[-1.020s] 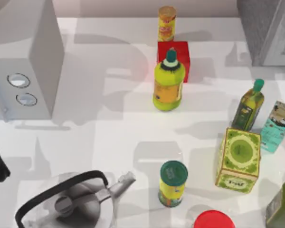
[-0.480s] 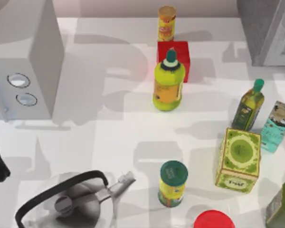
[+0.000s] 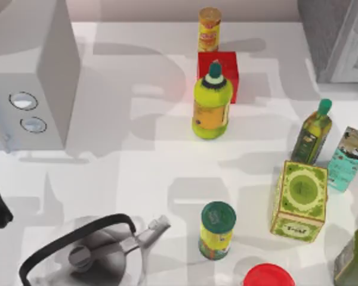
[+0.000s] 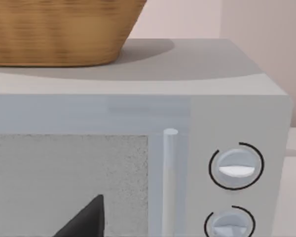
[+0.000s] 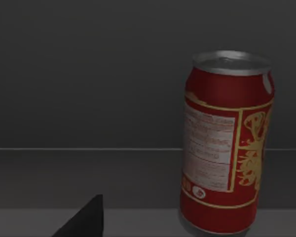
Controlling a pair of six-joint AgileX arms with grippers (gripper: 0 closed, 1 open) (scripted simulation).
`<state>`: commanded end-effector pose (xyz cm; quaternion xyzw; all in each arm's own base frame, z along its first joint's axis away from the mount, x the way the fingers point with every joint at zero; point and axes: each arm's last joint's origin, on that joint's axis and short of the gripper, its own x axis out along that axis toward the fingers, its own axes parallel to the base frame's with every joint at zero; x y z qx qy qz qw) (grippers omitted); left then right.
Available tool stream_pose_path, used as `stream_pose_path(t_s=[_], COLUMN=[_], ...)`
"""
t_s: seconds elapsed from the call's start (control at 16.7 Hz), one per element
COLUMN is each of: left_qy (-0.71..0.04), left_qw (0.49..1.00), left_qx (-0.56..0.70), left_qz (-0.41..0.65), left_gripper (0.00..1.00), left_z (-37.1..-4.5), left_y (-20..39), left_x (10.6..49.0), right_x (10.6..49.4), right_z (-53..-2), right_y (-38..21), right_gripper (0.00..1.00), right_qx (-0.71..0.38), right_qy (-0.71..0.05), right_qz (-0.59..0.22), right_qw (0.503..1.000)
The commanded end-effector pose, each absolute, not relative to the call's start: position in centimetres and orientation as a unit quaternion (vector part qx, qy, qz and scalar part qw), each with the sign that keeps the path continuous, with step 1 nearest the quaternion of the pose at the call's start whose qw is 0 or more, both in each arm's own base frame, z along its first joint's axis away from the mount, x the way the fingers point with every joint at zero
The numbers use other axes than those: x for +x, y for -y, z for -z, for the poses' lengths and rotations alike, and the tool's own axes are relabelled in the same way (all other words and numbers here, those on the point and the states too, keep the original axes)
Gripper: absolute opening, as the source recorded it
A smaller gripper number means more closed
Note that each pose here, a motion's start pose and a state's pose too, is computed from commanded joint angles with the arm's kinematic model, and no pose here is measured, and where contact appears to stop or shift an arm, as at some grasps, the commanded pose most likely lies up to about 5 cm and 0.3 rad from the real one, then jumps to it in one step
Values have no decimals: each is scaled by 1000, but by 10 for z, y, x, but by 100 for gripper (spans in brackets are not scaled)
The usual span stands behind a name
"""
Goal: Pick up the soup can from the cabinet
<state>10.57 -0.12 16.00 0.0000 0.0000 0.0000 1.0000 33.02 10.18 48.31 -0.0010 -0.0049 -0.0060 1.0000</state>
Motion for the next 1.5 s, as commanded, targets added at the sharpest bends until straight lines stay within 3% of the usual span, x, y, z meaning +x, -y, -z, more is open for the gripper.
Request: stream_pose_path(t_s=[0.36, 0.9, 1.2, 1.5], left_qy=[0, 0, 0, 0], left_qw=[1000, 1000, 1000, 1000], left_qx=[0, 0, 0, 0], left_qz=[0, 0, 0, 0], left_gripper=[100, 100, 100, 100], left_z=[-160, -160, -160, -160], left_y=[1, 1, 1, 1], left_x=[106, 106, 106, 106], right_x=[334, 388, 391, 391], right_z=[-482, -484, -483, -483], right_y=[-102, -103, -103, -103], right_gripper=[100, 100, 100, 62], right_qx=[-1, -1, -1, -1], right_qy=[4, 6, 6, 6], right_qz=[7, 6, 6, 6], right_qw=[1000, 1000, 1000, 1000])
